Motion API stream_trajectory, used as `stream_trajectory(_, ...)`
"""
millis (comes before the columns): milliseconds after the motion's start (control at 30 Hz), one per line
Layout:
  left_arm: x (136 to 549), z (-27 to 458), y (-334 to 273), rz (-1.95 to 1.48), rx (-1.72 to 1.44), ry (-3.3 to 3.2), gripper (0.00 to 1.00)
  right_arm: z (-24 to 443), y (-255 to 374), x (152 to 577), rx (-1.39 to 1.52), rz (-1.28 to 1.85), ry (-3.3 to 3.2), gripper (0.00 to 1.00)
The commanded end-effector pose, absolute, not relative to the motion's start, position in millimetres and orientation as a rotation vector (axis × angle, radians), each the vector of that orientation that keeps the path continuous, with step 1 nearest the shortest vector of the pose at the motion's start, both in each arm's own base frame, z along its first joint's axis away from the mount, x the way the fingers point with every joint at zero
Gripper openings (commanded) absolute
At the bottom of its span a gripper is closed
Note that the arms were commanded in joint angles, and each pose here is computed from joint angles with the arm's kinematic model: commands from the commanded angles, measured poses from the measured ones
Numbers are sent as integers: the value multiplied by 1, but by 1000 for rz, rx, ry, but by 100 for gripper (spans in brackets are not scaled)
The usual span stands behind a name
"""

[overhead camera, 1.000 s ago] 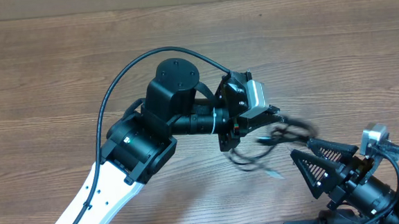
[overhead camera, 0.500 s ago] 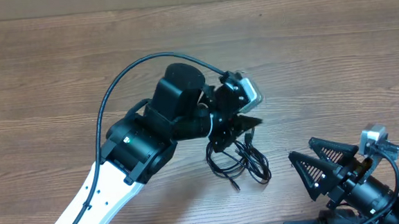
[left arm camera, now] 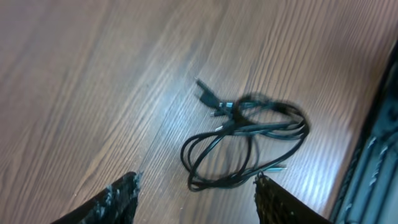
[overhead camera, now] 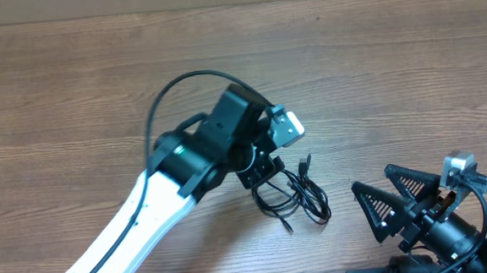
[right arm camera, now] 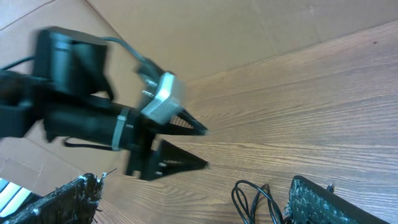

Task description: Untangle cables

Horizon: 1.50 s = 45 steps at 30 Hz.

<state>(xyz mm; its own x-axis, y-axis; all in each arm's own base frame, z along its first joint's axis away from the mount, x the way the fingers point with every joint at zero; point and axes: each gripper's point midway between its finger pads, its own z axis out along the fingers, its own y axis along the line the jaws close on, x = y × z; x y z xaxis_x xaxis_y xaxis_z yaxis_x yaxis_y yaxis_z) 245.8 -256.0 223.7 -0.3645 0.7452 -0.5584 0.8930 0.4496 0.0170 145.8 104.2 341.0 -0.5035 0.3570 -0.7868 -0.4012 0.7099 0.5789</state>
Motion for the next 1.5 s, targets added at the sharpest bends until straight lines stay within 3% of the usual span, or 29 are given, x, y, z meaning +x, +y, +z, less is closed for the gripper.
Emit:
stream_trajectory(0,255,188,-264,-329,1572,2188,67,343,103,146,-28,910,1883,96)
stream_trajectory(133,248,153,-279,-418,1787,2137,71,342,103,146,-27,911,1886,98)
stream_trajectory(600,208,142,-270,-548,2240,1790,88,342,103,146,-26,911,1886,100)
stream_trajectory(1133,206,91,-269,-537,2250,1735,93,340,103,146,-23,913,1894,100)
stream_trajectory(1467,242,61,-299,-509,2048,1783,97,336,103,144,-15,917,1911,100)
